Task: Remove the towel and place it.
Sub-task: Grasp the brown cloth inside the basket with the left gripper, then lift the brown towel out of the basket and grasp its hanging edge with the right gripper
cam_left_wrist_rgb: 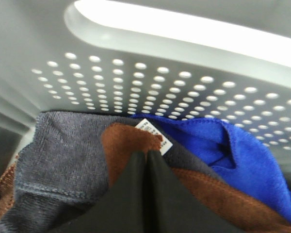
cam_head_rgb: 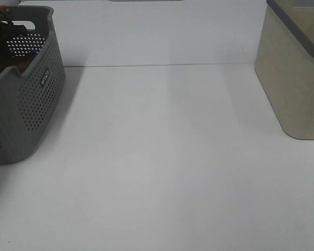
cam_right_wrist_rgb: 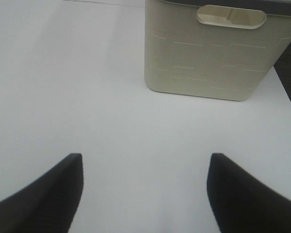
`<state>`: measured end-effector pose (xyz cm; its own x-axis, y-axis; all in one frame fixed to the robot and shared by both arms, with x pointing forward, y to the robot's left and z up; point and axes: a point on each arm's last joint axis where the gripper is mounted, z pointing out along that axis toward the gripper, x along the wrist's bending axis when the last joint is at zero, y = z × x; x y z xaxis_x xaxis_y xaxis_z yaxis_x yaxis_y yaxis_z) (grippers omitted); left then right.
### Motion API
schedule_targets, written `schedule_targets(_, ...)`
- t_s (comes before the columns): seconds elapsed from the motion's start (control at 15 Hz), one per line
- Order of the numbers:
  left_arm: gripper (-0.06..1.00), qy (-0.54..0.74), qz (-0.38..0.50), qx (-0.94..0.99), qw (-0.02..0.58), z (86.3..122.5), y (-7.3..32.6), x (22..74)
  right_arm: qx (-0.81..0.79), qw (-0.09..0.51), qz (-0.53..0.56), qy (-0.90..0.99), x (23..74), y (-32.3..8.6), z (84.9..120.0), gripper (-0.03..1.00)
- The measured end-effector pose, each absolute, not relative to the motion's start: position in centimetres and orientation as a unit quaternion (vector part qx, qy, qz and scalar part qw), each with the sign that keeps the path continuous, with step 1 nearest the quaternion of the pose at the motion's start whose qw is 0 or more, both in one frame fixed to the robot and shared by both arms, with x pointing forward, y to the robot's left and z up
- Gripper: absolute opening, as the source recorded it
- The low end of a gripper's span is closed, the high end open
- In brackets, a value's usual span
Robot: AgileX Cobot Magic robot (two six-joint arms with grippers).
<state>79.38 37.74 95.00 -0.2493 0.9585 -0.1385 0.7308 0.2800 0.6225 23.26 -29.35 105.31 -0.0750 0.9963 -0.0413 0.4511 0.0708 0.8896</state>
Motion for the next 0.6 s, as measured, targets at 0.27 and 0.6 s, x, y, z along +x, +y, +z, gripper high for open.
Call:
schedule_targets(0.27, 0.00, 0.743, 0.251, 0.554, 0.281, 99.7, 37.6, 78.7, 0.572, 0.368, 0.371, 0.633, 23.3, -29.4, 105.3, 0.69)
schedule_targets(0.6, 0.00, 0.709, 0.267, 0.555, 0.343, 107.3, 36.6, 76.7, 0.572, 0.368, 0.371, 0.633, 23.3, -29.4, 105.3, 0.69)
